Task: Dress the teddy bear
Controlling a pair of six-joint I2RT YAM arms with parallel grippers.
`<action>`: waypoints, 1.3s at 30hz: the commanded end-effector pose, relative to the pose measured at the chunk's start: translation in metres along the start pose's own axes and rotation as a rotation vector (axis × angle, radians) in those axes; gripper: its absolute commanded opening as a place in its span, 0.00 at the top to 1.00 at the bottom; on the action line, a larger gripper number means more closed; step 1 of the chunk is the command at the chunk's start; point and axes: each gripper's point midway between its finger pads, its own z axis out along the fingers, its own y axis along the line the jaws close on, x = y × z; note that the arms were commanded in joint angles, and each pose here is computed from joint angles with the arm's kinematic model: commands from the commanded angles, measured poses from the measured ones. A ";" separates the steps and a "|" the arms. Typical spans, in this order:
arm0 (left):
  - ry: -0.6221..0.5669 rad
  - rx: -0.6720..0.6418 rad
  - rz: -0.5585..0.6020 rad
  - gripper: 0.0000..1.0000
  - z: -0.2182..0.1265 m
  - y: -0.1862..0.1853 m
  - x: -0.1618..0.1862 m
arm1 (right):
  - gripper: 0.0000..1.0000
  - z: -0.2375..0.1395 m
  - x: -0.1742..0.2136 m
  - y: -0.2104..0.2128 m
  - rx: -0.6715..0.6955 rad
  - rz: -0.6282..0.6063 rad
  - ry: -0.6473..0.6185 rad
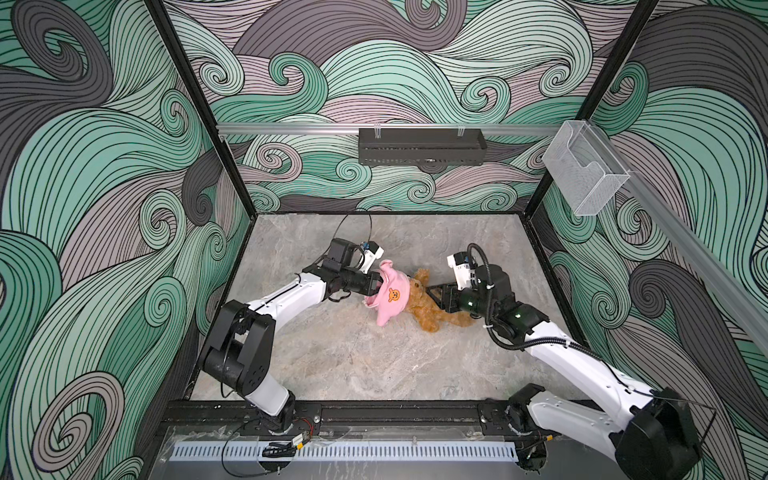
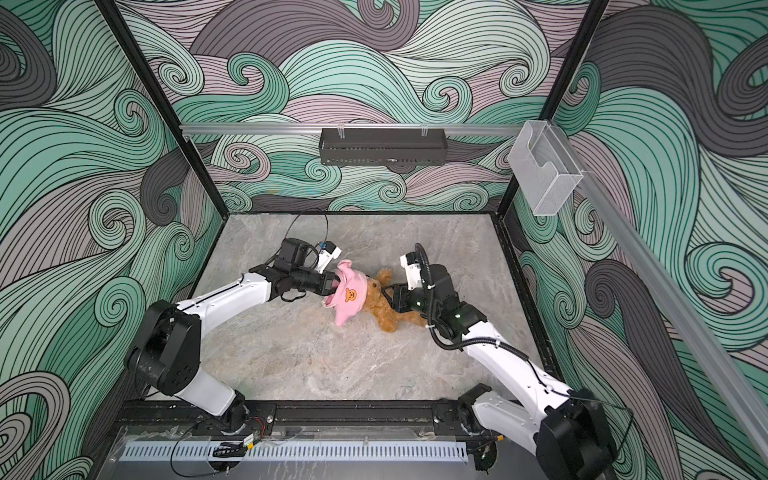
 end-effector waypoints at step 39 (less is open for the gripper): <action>-0.093 0.035 0.304 1.00 -0.007 -0.035 -0.020 | 0.73 0.094 -0.024 0.032 -0.245 0.097 0.312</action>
